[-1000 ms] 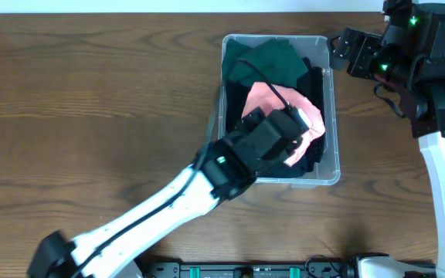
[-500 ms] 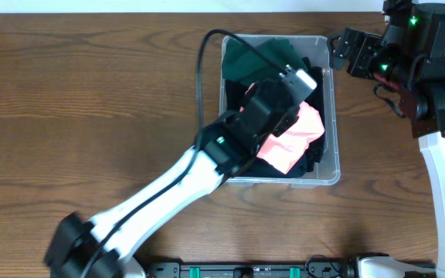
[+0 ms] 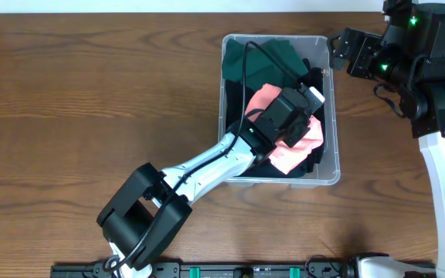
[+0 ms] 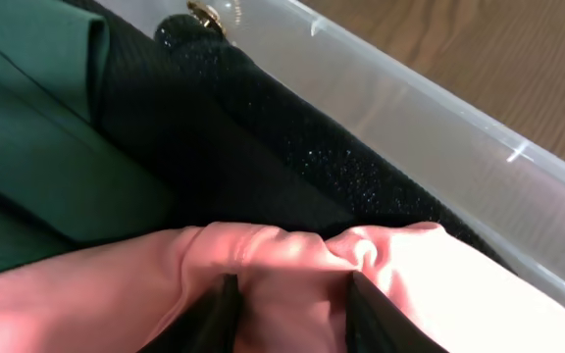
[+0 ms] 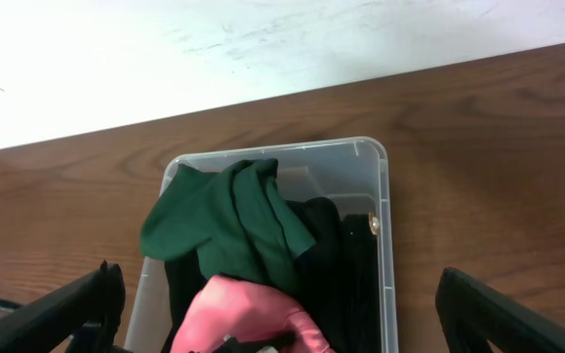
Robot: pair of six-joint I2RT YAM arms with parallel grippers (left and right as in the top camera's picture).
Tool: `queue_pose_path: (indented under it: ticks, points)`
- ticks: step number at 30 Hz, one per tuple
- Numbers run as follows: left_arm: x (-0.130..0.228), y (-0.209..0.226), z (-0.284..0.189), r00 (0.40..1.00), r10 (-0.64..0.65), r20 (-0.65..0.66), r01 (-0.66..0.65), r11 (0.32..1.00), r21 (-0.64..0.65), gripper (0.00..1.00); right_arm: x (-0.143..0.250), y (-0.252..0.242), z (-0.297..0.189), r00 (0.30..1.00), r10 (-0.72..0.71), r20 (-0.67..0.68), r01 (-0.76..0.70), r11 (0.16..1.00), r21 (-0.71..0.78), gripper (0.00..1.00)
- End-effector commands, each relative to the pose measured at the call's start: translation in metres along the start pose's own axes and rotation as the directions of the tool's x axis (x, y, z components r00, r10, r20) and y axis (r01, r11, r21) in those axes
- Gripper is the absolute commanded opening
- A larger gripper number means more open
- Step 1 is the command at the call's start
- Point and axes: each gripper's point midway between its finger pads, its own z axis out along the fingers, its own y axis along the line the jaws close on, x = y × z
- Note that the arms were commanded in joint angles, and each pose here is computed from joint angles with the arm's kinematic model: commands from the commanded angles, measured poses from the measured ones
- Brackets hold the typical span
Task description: Pack container
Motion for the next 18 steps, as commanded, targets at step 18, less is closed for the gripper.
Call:
queue_pose_path:
  ticks: [18]
  points:
    - [-0.117,0.089,-0.204,0.909,-0.091,0.406,0.208,0.945,-0.253,0.60,-0.002,-0.002,-0.003,1.000,0.009,0.009,-0.009,1.000,0.005,0.99]
